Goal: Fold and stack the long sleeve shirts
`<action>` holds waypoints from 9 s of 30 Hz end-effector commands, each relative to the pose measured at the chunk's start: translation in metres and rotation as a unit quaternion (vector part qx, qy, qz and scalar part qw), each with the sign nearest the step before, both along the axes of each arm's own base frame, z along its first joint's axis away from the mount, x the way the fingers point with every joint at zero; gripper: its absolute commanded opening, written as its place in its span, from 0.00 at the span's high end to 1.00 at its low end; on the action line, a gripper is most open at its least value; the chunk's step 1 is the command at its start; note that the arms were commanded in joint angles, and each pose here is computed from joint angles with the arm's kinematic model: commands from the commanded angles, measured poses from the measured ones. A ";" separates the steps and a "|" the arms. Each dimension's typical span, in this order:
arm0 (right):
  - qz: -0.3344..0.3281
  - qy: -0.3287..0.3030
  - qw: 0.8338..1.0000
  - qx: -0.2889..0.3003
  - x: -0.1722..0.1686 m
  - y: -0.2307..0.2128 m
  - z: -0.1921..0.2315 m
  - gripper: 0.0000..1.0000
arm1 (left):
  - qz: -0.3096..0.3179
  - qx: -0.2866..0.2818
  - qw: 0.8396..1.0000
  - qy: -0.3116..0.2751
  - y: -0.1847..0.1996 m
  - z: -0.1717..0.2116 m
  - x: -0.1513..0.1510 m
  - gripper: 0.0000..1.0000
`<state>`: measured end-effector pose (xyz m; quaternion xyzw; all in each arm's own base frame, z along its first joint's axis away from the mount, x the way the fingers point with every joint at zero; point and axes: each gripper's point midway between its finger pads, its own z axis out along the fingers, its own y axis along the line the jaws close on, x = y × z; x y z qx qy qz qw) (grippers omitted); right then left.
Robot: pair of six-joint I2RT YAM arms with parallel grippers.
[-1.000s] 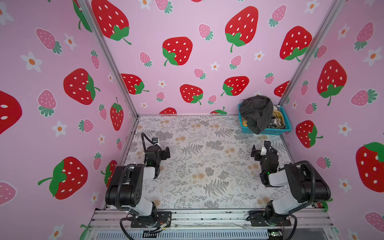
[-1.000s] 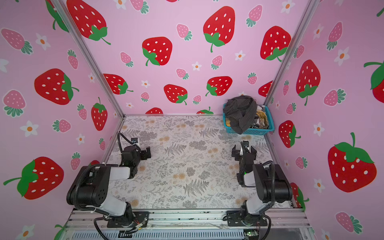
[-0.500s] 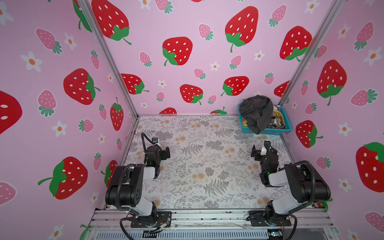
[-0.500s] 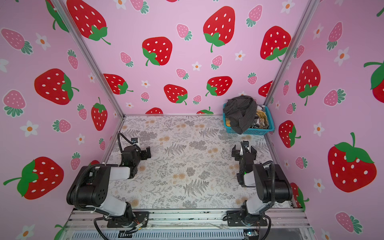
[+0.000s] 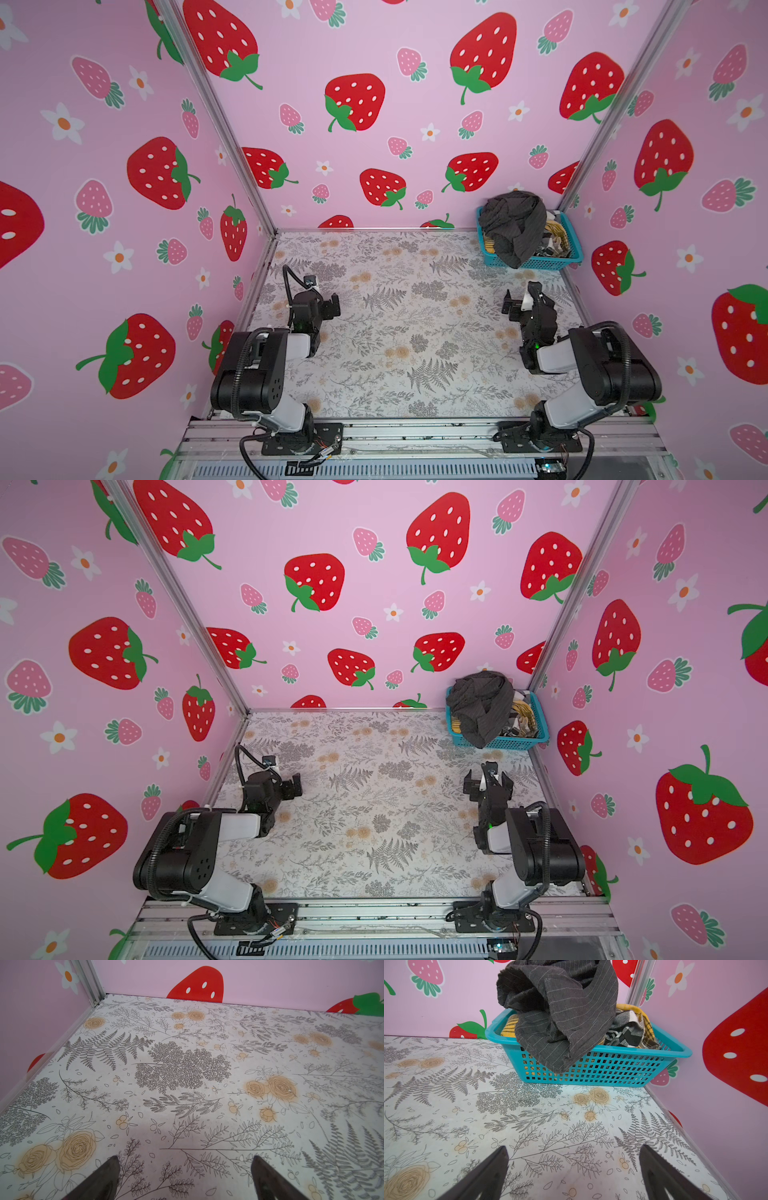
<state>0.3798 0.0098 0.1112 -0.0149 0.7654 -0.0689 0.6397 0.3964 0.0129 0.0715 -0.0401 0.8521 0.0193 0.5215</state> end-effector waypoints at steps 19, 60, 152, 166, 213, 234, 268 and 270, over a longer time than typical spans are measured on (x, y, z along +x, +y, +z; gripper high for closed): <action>-0.073 0.128 0.962 0.232 0.050 0.012 0.126 0.07 | 0.052 -0.225 0.972 0.039 -0.051 0.203 0.002 0.07; 0.082 0.025 0.995 0.057 0.146 0.096 0.316 1.00 | -0.034 -0.192 0.969 0.151 -0.135 0.154 -0.053 0.22; 0.144 0.357 0.898 0.212 -0.055 0.148 -0.031 0.09 | 0.003 -0.171 0.945 0.277 -0.116 0.077 -0.137 0.14; 0.160 0.420 0.855 0.259 -0.052 0.175 -0.077 0.41 | 0.015 -0.191 0.941 0.279 -0.110 0.073 -0.154 0.18; 0.306 0.306 0.880 0.197 -0.014 0.310 0.146 1.00 | 0.018 -0.266 0.923 0.277 -0.121 0.096 -0.143 0.16; 0.223 0.411 0.864 0.188 -0.043 0.243 0.016 0.41 | 0.198 -0.387 0.820 0.373 -0.052 -0.007 -0.154 0.13; 0.251 0.464 0.801 0.284 -0.138 0.223 -0.030 0.29 | 0.226 -0.333 0.858 0.319 -0.004 0.049 -0.144 0.14; 0.236 0.467 0.798 0.298 -0.137 0.223 -0.037 0.31 | 0.226 -0.357 0.849 0.316 0.000 0.048 -0.134 0.02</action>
